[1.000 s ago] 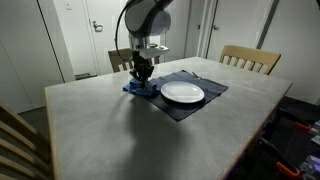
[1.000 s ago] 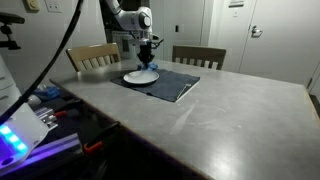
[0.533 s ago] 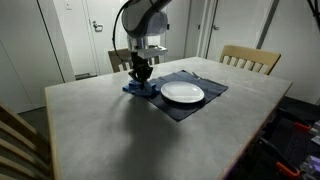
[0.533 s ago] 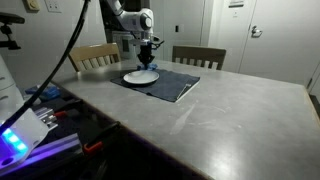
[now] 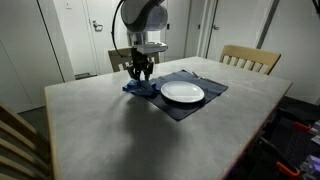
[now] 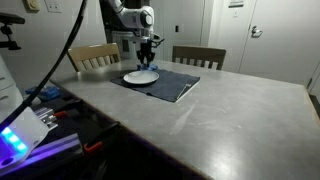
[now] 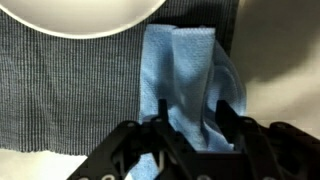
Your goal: Wipe the white plate with the blue towel
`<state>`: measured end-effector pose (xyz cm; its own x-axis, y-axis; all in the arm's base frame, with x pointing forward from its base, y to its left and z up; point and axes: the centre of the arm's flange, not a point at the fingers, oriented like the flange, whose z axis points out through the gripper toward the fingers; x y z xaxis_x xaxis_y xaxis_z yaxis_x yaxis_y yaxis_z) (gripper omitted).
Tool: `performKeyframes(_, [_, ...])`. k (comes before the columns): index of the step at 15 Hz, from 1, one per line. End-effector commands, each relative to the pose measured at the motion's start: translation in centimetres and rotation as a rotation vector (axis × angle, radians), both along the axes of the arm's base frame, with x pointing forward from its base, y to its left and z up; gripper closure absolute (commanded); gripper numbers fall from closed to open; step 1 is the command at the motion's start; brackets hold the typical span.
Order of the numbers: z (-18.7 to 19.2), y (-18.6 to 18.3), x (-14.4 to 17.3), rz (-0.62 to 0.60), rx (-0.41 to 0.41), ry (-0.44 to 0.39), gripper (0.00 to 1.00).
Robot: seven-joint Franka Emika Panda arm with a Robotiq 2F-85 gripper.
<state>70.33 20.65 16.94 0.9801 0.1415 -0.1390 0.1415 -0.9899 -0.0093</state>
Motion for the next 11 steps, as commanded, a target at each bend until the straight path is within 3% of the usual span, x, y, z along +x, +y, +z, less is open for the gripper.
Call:
performKeyframes(1, [2.6,-0.9,-1.7,0.007,0.025,0.010,0.16])
performKeyframes(3, [3.6,-1.1,-2.3,0.011,0.034,0.007,0.02])
performKeyframes(11, [5.4,-2.0,-2.6,-0.002,0.087,0.030,0.00])
